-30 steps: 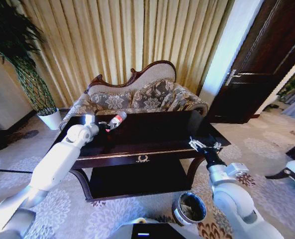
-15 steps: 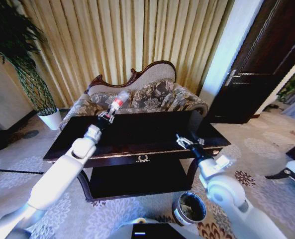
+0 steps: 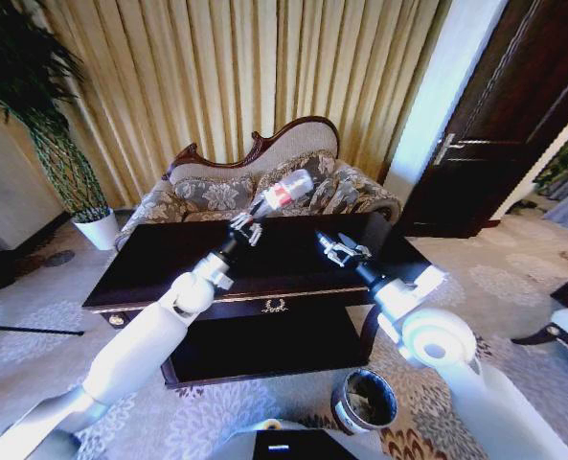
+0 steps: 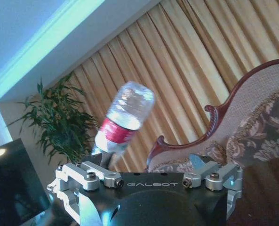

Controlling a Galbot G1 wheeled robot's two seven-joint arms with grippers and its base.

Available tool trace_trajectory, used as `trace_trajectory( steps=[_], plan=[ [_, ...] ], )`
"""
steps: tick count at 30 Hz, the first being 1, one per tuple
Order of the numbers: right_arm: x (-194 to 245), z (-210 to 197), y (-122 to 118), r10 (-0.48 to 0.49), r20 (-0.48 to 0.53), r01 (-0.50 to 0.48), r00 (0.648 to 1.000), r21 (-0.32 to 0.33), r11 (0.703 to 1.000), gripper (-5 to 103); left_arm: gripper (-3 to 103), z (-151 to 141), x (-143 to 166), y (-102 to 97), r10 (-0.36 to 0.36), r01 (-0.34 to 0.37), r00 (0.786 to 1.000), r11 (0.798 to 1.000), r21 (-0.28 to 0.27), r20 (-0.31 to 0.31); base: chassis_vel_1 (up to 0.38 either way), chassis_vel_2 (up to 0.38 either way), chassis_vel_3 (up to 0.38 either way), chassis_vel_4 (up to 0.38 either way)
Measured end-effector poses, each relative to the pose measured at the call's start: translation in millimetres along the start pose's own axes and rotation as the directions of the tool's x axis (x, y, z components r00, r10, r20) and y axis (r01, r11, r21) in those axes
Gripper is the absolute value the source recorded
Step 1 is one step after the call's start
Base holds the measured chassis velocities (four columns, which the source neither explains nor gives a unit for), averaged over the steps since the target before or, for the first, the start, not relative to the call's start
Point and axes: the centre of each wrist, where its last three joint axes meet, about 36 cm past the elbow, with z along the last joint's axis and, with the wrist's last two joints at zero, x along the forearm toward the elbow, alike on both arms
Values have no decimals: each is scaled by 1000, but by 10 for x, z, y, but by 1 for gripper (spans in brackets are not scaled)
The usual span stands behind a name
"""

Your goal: Move to the front of the table and place the trash on the table into the trash bin.

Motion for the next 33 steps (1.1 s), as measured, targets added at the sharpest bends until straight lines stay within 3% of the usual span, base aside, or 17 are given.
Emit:
trace_trajectory(
  steps=[10,20,33],
  plan=[
    [-175,-34,-50,-7,33,7,999,4,1000,100,22,-157,-160,-255,44,-44,999,998,46,3,0,0,0,0],
    [-305,-85,-233,41,63,-43,997,33,999,100,22,-320,-254,-128,78,-78,997,996,44,3,0,0,0,0],
    [-396,-226,-254,35,105,-40,994,49,998,100,22,-365,-195,-67,146,-145,989,989,36,-13,0,0,0,0]
  ],
)
